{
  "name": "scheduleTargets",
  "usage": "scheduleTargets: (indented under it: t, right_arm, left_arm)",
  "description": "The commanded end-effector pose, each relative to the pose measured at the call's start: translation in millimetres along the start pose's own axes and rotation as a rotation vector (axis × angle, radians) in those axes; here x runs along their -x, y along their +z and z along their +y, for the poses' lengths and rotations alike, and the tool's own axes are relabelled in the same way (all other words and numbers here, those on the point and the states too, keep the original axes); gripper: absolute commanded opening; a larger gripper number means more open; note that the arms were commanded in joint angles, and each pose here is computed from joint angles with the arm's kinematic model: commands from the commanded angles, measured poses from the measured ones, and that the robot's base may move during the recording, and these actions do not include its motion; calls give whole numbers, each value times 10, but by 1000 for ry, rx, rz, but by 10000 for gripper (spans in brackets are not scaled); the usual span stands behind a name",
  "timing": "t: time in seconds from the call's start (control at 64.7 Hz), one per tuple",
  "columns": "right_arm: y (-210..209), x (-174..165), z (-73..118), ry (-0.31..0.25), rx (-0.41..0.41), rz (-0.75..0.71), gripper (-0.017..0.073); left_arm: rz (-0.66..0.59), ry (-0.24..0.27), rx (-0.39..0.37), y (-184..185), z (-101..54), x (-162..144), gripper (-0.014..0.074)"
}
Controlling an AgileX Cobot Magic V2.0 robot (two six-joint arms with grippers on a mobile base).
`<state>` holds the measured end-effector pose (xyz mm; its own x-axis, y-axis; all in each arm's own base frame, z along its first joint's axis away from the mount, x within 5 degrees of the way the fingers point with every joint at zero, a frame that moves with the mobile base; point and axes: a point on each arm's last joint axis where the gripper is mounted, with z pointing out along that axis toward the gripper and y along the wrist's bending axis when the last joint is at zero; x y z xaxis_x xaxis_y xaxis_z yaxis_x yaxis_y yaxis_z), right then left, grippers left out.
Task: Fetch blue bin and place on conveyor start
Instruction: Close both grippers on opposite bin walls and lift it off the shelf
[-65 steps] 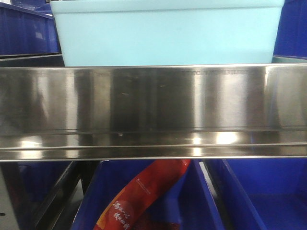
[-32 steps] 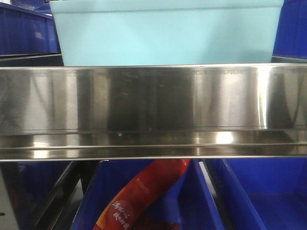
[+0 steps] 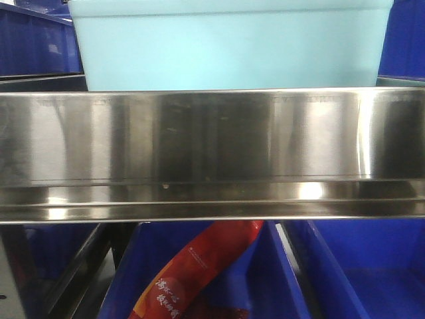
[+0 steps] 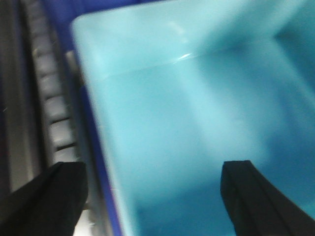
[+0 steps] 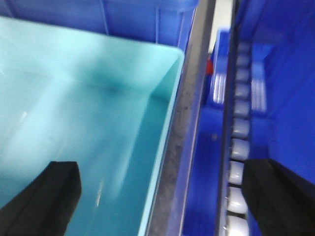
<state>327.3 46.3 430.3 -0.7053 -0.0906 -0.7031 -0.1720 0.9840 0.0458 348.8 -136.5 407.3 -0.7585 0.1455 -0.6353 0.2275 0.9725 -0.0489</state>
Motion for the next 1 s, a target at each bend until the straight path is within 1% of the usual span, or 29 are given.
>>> scheduleTargets:
  t: [0.0, 0.062, 0.263, 0.324, 0.371, 0.448, 0.479, 0.494, 0.51, 0.525, 0.556, 0.572, 0.618, 0.633, 0.649, 0.68, 0.695, 0.757, 0.896, 0.989]
  right_arm:
    - [232, 38, -2, 0, 4, 56, 568]
    - [413, 36, -14, 2, 3, 81, 568]
    - [890, -41, -53, 11, 2, 178, 566]
    - [973, -54, -59, 12, 2, 190, 541]
    - [1027, -68, -63, 13, 2, 202, 497]
    - [1094, -83, -67, 14, 1, 214, 386]
    - [1105, -86, -68, 14, 1, 216, 309]
    - [1116, -90, -69, 15, 1, 219, 293]
    - [1128, -93, -70, 15, 1, 221, 258]
    - [1125, -92, -69, 15, 1, 221, 204]
    - [1129, -93, -70, 15, 1, 222, 131]
    - [1137, -96, -70, 15, 1, 224, 76]
    - [1137, -96, -70, 15, 1, 224, -31]
    - [1137, -96, -70, 15, 1, 224, -66]
    - [1137, -96, -70, 15, 1, 224, -101]
    - [1137, -96, -70, 15, 1, 224, -165]
    - [1137, -96, -70, 15, 1, 224, -166]
    - [1137, -96, -70, 15, 1, 224, -151]
    - [1081, -88, -66, 14, 2, 220, -152]
    - [926, -54, -56, 12, 2, 192, -152]
  left_arm:
    - [25, -22, 15, 97, 57, 16, 452]
    - [45, -21, 24, 200, 65, 10, 452]
    - [112, -42, 42, 533, 153, -17, 452]
    - [131, -47, 48, 606, 177, -29, 452]
    - [142, -48, 51, 650, 184, -38, 452]
    - [162, -50, 55, 691, 194, -55, 422]
    - [166, -51, 56, 700, 194, -59, 384]
    - [166, -51, 56, 701, 194, -59, 363]
    - [166, -51, 56, 701, 194, -59, 340]
    - [168, -51, 56, 700, 194, -60, 314]
    - [168, -51, 56, 700, 194, -60, 257]
    - [168, -51, 56, 700, 194, -60, 225]
    - [168, -51, 56, 700, 194, -60, 83]
    - [168, -51, 56, 700, 194, -60, 46]
    - [168, -51, 56, 700, 194, -60, 27]
    - [168, -51, 56, 700, 194, -60, -50]
    - [168, -51, 56, 700, 194, -60, -109]
    - [168, -51, 56, 700, 194, -60, -111]
    - [166, -51, 58, 642, 198, -58, -111]
    - [129, -53, 53, 469, 200, -28, -111]
